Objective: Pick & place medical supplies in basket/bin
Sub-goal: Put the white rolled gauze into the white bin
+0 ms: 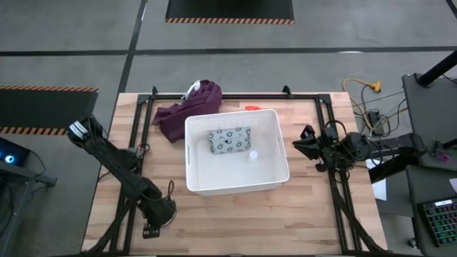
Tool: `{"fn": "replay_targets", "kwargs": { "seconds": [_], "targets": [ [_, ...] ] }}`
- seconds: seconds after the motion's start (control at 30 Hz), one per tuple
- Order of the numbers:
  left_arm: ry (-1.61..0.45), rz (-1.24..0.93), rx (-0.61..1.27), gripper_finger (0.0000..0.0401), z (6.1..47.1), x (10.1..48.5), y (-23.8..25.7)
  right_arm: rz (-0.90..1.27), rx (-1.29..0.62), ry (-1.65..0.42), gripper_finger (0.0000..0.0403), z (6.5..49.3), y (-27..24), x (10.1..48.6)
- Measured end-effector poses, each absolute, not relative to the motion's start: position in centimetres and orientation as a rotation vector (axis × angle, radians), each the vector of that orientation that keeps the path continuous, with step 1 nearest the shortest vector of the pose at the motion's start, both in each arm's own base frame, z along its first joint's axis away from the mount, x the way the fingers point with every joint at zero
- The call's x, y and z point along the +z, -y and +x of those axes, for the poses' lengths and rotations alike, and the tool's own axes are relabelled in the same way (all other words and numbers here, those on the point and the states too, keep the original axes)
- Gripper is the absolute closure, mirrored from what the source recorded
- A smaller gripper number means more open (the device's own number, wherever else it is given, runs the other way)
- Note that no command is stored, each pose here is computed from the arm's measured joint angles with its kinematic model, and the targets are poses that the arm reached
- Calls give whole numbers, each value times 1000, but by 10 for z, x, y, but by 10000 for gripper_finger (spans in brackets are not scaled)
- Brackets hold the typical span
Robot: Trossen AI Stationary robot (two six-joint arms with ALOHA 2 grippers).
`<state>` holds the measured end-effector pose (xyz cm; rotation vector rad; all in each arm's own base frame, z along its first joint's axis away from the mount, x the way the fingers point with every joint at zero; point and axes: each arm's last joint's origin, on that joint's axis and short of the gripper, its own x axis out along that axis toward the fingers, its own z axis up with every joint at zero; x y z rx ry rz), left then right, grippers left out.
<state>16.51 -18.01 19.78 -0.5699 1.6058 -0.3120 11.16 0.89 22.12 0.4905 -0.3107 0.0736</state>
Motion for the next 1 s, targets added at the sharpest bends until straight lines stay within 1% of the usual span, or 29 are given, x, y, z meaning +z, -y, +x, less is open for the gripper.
{"fn": "replay_targets", "kwargs": {
  "seconds": [0.1,0.3,0.5,0.73,1.0],
  "targets": [
    [-1587,-570,-322,217,163,191,181,490,73,310,344,112,-9,221],
    [-1535,-537,-220,217,161,181,176,490,73,309,344,112,-9,221],
    [-1476,-556,-260,217,163,169,179,490,73,309,344,112,-9,221],
    [-1535,-505,-238,217,158,153,183,490,72,309,344,112,-9,221],
    [-1586,-394,-256,219,156,135,189,494,73,310,344,112,-9,221]
  ]
}}
